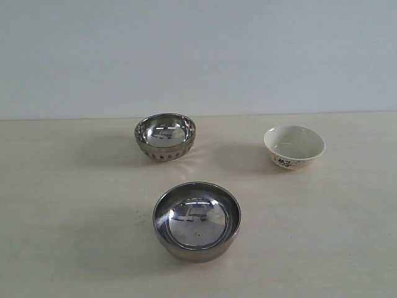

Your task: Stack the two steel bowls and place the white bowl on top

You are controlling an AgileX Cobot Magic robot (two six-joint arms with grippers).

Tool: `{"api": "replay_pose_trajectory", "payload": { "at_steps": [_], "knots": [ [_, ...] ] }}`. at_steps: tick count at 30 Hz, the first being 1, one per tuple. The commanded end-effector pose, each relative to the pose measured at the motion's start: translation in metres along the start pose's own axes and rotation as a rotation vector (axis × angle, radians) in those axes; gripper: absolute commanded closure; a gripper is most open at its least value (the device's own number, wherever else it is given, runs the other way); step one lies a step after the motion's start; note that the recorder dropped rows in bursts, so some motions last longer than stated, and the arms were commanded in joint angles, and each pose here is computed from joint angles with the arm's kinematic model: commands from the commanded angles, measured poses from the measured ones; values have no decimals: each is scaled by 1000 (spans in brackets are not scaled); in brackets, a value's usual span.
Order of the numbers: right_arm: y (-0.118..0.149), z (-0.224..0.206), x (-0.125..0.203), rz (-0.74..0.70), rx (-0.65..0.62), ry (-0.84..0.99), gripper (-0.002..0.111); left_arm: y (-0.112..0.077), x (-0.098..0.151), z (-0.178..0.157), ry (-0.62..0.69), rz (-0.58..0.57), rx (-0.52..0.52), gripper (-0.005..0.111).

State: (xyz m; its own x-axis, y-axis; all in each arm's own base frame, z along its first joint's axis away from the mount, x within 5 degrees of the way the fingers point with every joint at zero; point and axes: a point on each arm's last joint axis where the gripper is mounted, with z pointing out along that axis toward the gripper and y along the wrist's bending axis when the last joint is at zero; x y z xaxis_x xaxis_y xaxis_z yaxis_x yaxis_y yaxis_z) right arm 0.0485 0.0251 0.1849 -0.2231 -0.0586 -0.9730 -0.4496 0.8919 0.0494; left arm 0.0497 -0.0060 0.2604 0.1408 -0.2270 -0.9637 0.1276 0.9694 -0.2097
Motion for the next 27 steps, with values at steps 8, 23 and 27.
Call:
{"api": "replay_pose_trajectory", "payload": {
  "at_steps": [8,23,27],
  "knots": [
    [0,0,-1,-8,7,-11,108,8,17,-3,2,171,-83,103],
    [0,0,-1,-6,7,-11,108,17,45,-2,74,330,-105,103],
    [0,0,-1,-6,7,-11,108,17,45,-2,72,300,-106,103]
  ]
}}
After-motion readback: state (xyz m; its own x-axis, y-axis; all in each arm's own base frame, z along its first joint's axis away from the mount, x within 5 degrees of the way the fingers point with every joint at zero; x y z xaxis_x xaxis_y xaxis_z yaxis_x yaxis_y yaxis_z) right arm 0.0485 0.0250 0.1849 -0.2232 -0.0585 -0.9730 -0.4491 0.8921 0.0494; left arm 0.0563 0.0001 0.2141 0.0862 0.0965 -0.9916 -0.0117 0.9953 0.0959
